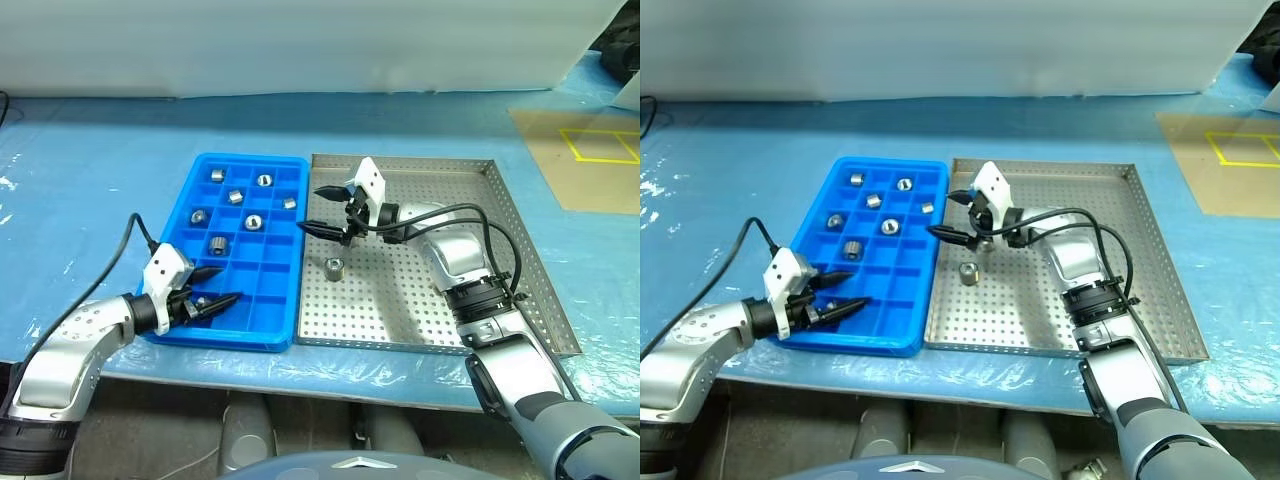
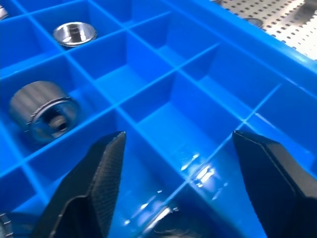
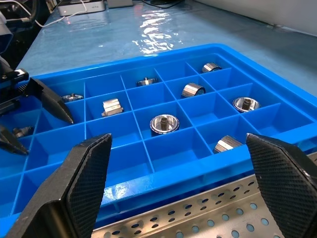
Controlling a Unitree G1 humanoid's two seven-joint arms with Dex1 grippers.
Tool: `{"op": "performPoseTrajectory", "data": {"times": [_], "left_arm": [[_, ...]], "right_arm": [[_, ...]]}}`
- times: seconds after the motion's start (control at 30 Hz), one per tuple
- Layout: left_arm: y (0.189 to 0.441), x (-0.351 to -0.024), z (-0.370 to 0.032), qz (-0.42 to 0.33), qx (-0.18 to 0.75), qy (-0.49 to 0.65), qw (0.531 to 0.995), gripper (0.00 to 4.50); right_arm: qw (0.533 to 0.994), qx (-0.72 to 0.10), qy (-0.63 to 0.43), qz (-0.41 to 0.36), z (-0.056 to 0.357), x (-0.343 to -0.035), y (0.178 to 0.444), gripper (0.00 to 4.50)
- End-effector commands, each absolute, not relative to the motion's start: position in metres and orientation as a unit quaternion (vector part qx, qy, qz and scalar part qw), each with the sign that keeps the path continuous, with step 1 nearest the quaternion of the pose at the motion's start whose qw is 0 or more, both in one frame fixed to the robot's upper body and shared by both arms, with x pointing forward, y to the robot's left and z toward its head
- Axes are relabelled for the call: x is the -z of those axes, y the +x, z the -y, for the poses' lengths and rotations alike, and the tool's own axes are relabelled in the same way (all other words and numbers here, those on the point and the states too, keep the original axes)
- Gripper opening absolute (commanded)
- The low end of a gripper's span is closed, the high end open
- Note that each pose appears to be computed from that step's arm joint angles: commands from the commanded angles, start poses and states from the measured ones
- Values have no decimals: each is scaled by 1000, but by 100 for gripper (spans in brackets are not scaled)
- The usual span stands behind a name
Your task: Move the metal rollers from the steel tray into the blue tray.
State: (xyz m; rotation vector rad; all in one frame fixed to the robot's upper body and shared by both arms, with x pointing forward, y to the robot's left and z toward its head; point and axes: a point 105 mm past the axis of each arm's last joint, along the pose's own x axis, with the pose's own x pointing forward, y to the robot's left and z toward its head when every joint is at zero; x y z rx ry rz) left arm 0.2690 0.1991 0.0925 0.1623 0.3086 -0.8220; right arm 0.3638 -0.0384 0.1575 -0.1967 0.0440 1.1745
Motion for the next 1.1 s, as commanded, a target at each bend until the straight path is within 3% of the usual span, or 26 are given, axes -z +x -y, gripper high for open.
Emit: {"op": "performPoseTrajectory", "data": {"times": [0.03,0.27,0.43,0.67,0.9,1.1], "left_arm": [[278,-113,-204,-120,391,87,908,351],[295,-174,-177,-25,427,59,902,351],[308,-199,-158,9,459,53,887,351],[330,-186,-124,-13,532,81,843,351],[354,-190,-95,7,580,85,810,351],[340,-196,-92,-5,645,88,759,351]], "right_arm": [[829,-552,-91,10,38,-173,363,444],[835,-544,-83,19,37,-175,364,444],[846,-527,-78,29,48,-182,366,444],[887,-450,-95,41,96,-193,374,444],[919,-380,-102,14,140,-179,353,444],[929,-361,-82,12,133,-174,341,444]]}}
